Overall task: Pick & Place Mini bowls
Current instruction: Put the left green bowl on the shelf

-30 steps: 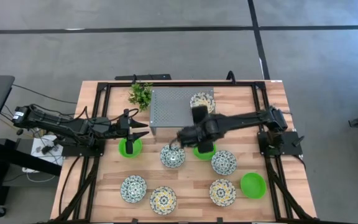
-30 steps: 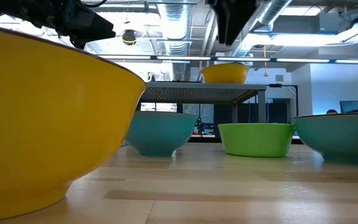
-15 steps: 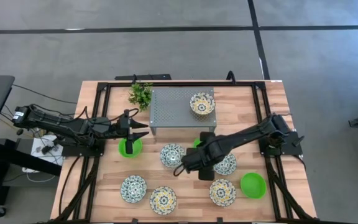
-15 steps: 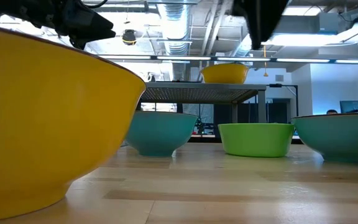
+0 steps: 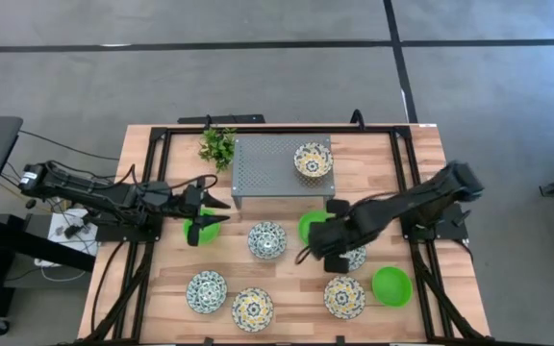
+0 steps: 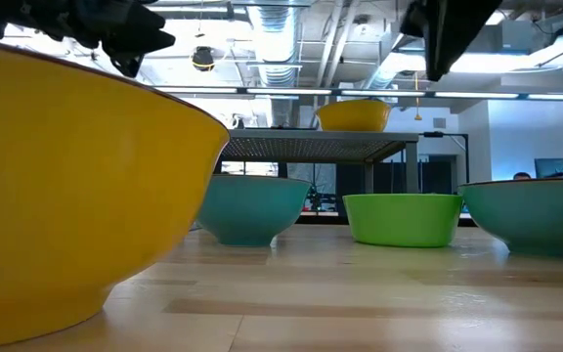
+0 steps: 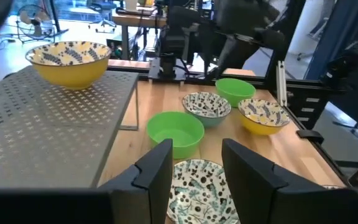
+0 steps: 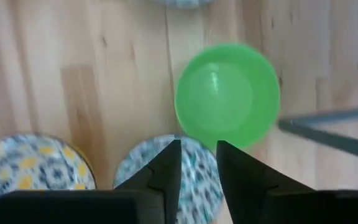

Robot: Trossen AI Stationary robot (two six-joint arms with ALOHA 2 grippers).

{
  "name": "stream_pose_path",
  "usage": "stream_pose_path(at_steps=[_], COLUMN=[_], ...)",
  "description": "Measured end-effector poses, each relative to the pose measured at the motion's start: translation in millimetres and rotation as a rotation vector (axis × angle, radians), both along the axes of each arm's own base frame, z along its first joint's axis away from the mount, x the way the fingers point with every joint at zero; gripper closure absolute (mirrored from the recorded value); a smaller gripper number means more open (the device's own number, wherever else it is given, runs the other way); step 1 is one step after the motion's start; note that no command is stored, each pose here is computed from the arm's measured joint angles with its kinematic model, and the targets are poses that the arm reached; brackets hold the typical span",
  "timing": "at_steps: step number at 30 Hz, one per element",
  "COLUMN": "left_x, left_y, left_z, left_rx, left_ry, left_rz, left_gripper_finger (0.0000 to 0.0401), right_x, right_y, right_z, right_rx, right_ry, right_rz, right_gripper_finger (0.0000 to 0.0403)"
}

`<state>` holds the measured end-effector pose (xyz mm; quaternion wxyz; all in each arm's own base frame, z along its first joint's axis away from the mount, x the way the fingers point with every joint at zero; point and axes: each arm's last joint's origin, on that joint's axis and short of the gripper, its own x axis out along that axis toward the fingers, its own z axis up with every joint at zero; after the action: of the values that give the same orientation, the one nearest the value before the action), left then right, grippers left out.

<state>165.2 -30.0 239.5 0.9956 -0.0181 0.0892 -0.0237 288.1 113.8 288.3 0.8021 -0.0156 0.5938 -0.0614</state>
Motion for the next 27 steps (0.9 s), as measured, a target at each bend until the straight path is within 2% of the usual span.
stream_pose_path(at_steps=[3,6,10,13,18,23,27], left_x=[0,0,6,11,14,9,9], left_y=[-3,-6,-9,-9,-11,-10,-10], left_z=[0,1,7,7,-10,-34,-43], left_rx=[-0.015,-0.115,-0.101,-0.089,-0.156,-0.182,-0.249], left_ry=[-0.002,0.025,0.148,0.294,0.58,0.843,0.92], left_rz=[-0.014,-0.01,0.002,0.054,0.135,0.234,0.308], left_gripper_finger=[0.0261,0.0261,0.0261,0.0261,0.0261,0.0261,0.0261], right_x=[-20,-31,-35,-34,-28,-22,-21], right_y=[-13,-23,-31,-32,-39,-51,-56], right_z=[-8,-22,-37,-51,-70,-70,-70], right_rx=[0.067,0.14,0.202,0.167,0.043,0.12,0.107], right_ry=[-0.19,-0.356,-0.533,-0.598,-0.64,-0.628,-0.622], right_rz=[-0.02,-0.066,-0.091,-0.027,0.024,0.032,0.06], right_gripper_finger=[0.0312,0.0316,0.0317,0.0317,0.0317,0.0317,0.0317])
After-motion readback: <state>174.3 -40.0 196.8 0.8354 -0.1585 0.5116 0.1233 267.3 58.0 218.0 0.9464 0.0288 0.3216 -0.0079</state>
